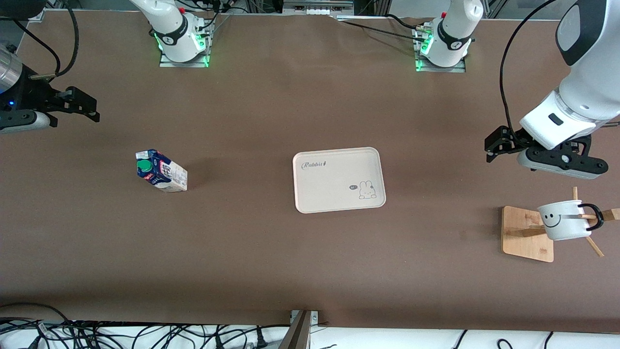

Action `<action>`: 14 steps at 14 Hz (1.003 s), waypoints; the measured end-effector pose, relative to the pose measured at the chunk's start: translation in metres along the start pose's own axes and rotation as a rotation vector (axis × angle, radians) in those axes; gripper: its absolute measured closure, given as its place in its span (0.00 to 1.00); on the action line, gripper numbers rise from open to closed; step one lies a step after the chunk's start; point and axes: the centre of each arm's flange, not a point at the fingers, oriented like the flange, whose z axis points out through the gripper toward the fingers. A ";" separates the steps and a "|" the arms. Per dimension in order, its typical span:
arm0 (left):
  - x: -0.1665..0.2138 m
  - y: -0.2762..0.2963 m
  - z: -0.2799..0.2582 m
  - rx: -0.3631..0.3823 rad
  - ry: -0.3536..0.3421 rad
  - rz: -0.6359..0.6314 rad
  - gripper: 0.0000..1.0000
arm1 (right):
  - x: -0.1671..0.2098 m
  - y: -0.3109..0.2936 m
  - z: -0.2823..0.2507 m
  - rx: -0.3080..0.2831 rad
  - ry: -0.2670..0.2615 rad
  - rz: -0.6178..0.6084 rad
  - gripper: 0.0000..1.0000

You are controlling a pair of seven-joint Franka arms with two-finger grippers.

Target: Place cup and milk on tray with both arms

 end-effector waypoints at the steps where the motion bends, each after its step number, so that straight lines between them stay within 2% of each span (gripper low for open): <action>1: 0.000 0.000 0.000 0.000 0.000 0.000 0.00 | 0.000 0.000 0.000 0.000 0.000 0.000 0.00; 14: 0.000 0.002 0.000 0.000 0.001 0.003 0.00 | 0.009 0.001 0.009 0.003 -0.008 -0.001 0.00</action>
